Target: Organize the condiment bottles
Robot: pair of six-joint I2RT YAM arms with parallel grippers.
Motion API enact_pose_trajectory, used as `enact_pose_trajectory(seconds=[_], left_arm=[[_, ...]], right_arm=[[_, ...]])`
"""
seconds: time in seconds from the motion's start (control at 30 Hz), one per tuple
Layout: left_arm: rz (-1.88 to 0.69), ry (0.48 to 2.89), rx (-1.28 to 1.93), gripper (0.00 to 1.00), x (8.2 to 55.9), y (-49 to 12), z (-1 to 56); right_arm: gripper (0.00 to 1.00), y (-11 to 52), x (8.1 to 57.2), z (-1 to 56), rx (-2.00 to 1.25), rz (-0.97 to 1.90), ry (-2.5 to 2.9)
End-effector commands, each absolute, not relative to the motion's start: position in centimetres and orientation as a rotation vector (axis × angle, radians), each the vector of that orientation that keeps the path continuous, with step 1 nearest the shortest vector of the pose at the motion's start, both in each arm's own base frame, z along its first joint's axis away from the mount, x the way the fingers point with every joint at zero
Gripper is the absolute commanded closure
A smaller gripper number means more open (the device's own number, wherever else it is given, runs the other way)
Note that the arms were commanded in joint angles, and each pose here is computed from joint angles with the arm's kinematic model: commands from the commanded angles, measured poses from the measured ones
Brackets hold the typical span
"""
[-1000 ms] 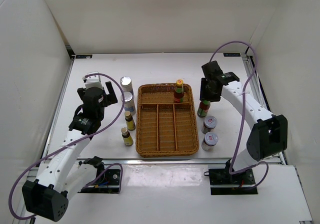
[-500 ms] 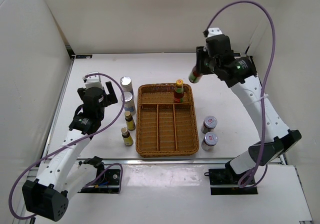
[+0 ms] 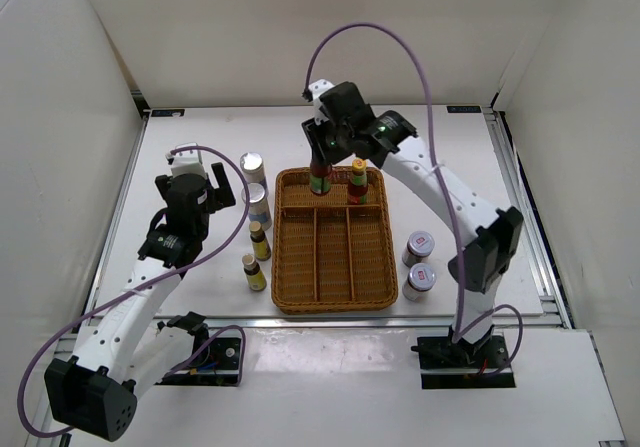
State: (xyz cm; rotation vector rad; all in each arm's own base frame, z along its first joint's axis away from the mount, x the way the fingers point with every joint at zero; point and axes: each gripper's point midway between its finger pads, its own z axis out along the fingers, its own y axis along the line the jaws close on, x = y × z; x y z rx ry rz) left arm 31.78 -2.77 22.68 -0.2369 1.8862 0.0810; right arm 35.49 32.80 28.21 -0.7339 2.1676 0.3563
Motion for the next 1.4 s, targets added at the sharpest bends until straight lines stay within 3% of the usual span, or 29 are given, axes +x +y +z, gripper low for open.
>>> enact_pose_trajectory(seconds=[0.0,0.93,0.97,1.03,1.17,1.2,1.3,1.37], left_arm=[[0.064,1.866,-0.235,0.0,31.9,-3.0,23.3],[0.055,1.868,-0.229,0.0,32.0,-3.2,23.0],[0.055,1.868,-0.229,0.0,32.0,-3.2,23.0],[0.055,1.868,-0.229,0.0,32.0,-3.2,23.0],[0.055,1.868,-0.229,0.0,32.0,-3.2,23.0],[0.055,1.868,-0.229,0.0,32.0,-3.2,23.0],[0.055,1.868,-0.229,0.0,32.0,-3.2,23.0],[0.055,1.868,-0.229,0.0,32.0,-3.2,23.0]], right_arm=[[1.0,34.6,37.8,33.3,-0.689,0.433,1.973],[1.0,36.0,42.0,19.0,-0.657,0.341,2.178],[0.93,35.9,41.8,19.1,-0.656,0.341,2.178],[0.61,35.6,41.7,19.3,-0.639,0.337,2.18],[0.42,35.3,41.4,21.0,-0.629,0.349,2.154],[0.27,35.0,41.3,21.3,-0.624,0.34,2.153],[0.15,34.4,41.1,24.0,-0.586,0.346,2.111],[0.13,34.0,41.4,25.2,-0.56,0.323,2.091]])
